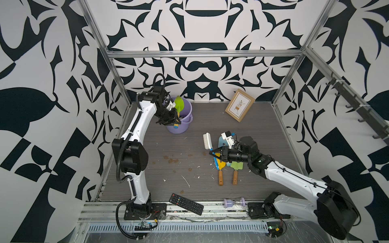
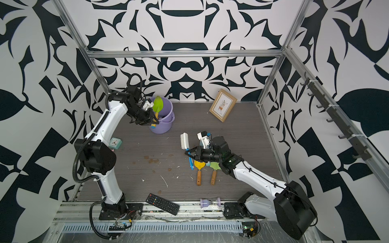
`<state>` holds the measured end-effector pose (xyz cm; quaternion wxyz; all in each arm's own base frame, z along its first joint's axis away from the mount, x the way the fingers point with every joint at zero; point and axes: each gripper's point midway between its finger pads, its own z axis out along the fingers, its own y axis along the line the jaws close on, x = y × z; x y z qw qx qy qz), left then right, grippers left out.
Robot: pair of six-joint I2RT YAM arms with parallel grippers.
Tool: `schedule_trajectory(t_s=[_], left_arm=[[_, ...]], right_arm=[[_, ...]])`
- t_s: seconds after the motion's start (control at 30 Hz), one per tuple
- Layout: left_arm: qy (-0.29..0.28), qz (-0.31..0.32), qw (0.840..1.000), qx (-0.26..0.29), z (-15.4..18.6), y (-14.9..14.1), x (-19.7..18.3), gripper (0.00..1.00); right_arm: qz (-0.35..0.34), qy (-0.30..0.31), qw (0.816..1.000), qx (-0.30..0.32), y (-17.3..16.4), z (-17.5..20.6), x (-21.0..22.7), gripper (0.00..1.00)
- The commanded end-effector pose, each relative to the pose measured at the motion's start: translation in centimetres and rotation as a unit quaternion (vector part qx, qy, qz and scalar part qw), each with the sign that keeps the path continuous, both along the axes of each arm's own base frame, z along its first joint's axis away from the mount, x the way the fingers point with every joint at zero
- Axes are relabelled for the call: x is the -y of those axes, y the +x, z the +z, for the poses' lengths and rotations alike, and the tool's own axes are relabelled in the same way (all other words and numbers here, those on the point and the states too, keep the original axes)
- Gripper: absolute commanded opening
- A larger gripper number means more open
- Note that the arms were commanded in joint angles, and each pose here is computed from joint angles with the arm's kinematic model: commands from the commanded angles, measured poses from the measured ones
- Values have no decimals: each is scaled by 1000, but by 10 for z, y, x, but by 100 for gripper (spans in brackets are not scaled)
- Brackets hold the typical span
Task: Brush the soil off the hand trowel and place it into the bucket
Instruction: Place the hand trowel in the bucket.
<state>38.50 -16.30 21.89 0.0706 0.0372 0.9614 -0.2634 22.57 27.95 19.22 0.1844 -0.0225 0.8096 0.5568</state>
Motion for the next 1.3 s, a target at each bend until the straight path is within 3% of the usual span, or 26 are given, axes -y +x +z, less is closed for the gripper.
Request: schedule_trajectory(t_s=[0.0,0.1,0.53,0.7,0.8,0.9,0.93,0.97,1.07,1.13,1.2,1.27], left_arm=[[34,-2,999,-26,-9,-6,-13,0],[39,4,999,-13,-5,2,-17,3],[28,10,1000,-4,0,15,-19,37],[19,9,1000,1,7,15,-17,42],[28,15,999,31,24,17,-21,46],[49,48,992,104,54,23,-33,60],[43,63,987,141,71,21,-35,74],[34,78,980,181,87,19,-37,98],[-13,119,960,254,117,-4,-33,100],[-66,143,952,264,119,-23,-25,100],[-119,155,950,242,111,-47,-17,100],[-212,129,951,182,105,-76,8,100]], right_arm=[[7,14,999,40,-1,17,2,0],[6,14,999,40,-1,18,2,0],[2,11,999,39,1,19,2,0],[3,11,999,37,2,18,2,0],[-1,-5,999,39,2,17,4,0],[-7,-34,999,39,2,14,10,0],[-11,-50,998,41,2,13,14,0],[-13,-65,997,43,1,11,18,0],[-25,-99,994,37,-2,5,32,0],[-41,-111,992,30,-3,3,46,0],[-55,-120,991,27,-4,4,60,0],[-67,-131,989,25,-6,6,73,0]])
